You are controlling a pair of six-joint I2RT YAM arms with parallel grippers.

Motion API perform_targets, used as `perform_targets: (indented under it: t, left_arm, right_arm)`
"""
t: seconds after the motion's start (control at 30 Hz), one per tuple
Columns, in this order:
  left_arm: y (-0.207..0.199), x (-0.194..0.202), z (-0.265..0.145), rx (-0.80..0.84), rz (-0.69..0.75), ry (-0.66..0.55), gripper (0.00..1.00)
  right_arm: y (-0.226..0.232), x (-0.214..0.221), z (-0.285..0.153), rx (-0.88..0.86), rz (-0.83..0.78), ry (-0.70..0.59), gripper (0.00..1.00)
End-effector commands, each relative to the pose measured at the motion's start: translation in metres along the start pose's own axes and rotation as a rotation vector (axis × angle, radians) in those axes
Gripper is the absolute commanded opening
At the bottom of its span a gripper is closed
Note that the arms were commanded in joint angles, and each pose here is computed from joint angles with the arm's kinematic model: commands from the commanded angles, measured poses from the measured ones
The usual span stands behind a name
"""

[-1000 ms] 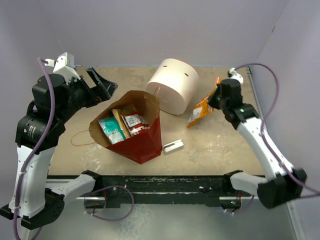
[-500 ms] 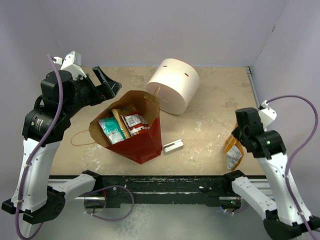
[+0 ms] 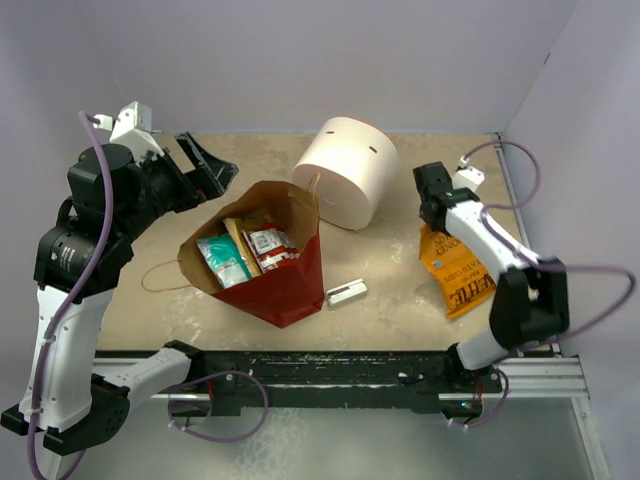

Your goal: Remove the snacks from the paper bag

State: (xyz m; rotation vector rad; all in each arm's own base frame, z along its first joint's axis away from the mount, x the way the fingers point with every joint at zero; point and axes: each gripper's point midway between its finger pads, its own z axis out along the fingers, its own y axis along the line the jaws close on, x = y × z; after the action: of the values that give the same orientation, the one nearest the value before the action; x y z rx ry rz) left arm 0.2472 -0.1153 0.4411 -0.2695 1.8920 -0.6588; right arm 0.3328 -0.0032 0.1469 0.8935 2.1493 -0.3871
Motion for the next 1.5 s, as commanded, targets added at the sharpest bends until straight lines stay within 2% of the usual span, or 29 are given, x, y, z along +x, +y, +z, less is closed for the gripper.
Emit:
perform_targets:
  t: [0.0,0.1,0.17,0.23,0.37,0.47,0.63,0.77,0.93,1.07,1.17,1.23,1.4,1.47]
  left_arm:
    - [-0.008,-0.008,-0.008,0.028,-0.022,-0.028,0.99]
    - [-0.006,-0.008,-0.01,0.017,-0.02,-0.022,0.99]
    - [-0.006,-0.008,-0.01,0.016,-0.021,-0.023,0.99]
    - [-0.006,-0.007,-0.009,0.019,-0.02,-0.022,0.99]
    - [-0.01,-0.008,-0.005,0.036,-0.011,-0.016,0.99]
    - [-0.011,-0.007,-0.003,0.043,-0.009,-0.01,0.99]
    - [-0.013,-0.007,0.0,0.058,0.001,-0.012,0.99]
    - [-0.013,-0.015,0.0,0.041,0.032,-0.033,0.99]
    - [-0.014,-0.021,-0.002,0.035,0.056,-0.043,0.99]
    - [-0.013,-0.021,-0.004,0.032,0.045,-0.05,0.99]
    - [-0.011,-0.017,-0.004,0.029,0.033,-0.042,0.99]
    - [-0.009,-0.014,-0.004,0.026,0.027,-0.035,0.99]
    - [-0.007,-0.006,-0.002,0.024,0.01,-0.012,0.99]
    - [-0.006,-0.004,-0.002,0.023,0.004,-0.006,0.99]
  right_arm:
    - [0.084,-0.041,0.025,-0.203,-0.034,-0.027,0.58]
    - [0.117,-0.049,-0.007,-0.417,-0.069,0.056,0.78]
    - [0.118,-0.049,-0.03,-0.52,-0.082,0.068,0.91]
    - [0.112,-0.047,-0.049,-0.595,-0.139,0.064,1.0]
    - [0.087,-0.043,-0.074,-0.642,-0.307,0.055,1.0]
    - [0.082,-0.035,-0.105,-0.768,-0.368,0.074,0.99]
    - [0.103,-0.041,-0.205,-1.097,-0.372,0.006,0.99]
    - [0.128,-0.035,-0.282,-1.324,-0.412,0.017,0.99]
    - [0.147,-0.015,-0.345,-1.487,-0.446,0.006,0.99]
    - [0.158,0.002,-0.349,-1.468,-0.475,0.016,0.99]
    - [0.167,0.0,-0.325,-1.29,-0.465,-0.015,0.98]
    - [0.177,-0.001,-0.311,-1.205,-0.44,-0.012,0.96]
    - [0.21,0.015,-0.305,-1.192,-0.463,0.006,0.89]
    - [0.218,0.017,-0.293,-1.129,-0.447,0.011,0.84]
